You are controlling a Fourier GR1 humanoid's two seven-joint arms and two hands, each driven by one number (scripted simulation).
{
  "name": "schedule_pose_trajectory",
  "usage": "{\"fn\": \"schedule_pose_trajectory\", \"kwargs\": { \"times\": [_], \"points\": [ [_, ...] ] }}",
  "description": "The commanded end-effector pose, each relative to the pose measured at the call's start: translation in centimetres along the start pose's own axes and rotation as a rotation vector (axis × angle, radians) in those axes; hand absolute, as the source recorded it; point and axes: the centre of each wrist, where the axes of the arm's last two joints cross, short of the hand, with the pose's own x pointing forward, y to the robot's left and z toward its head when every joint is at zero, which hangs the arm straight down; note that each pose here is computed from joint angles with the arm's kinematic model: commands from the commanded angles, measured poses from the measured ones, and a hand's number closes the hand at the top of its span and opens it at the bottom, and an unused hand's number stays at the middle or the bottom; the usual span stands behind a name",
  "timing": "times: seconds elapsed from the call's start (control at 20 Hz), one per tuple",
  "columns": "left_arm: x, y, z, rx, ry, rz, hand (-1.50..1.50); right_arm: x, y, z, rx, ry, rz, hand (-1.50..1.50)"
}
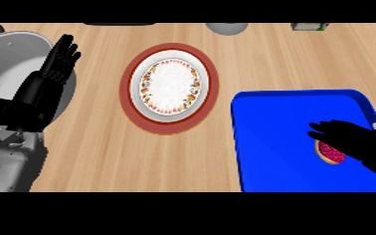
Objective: Pick the cupcake from the tray and place it in the plate
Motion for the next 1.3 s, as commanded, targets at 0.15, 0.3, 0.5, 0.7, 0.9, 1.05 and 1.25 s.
{"fn": "schedule_pose_trajectory", "kwargs": {
  "times": [0.15,0.3,0.5,0.7,0.9,1.05,1.25],
  "points": [
    [0.4,0.4,-0.8,0.007,-0.007,-0.003,0.0,-0.4,1.1,-2.2,0.018,0.131,0.089,-1.5],
    [-0.2,-1.4,0.0,0.018,-0.001,0.0,0.0,-1.7,1.4,-3.3,0.049,0.16,0.084,-1.5],
    [1.3,-0.9,-1.5,0.007,0.002,-0.005,0.0,-2.8,1.2,-4.8,0.053,0.174,0.089,-1.5],
    [1.3,1.2,-0.8,0.01,0.012,0.001,0.0,-3.7,3.9,-4.6,0.086,0.162,0.063,-1.5],
    [0.5,2.1,-1.8,-0.003,-0.005,0.015,0.0,-5.4,4.9,-5.3,0.126,0.162,0.072,-1.5],
    [0.6,0.8,-0.9,-0.012,0.006,0.007,0.0,-4.2,5.8,-6.7,0.124,0.185,0.08,-1.5],
    [2.1,-0.9,-0.6,0.008,0.0,-0.004,0.0,-5.0,7.2,-8.0,0.117,0.214,0.105,-1.5]
  ]
}}
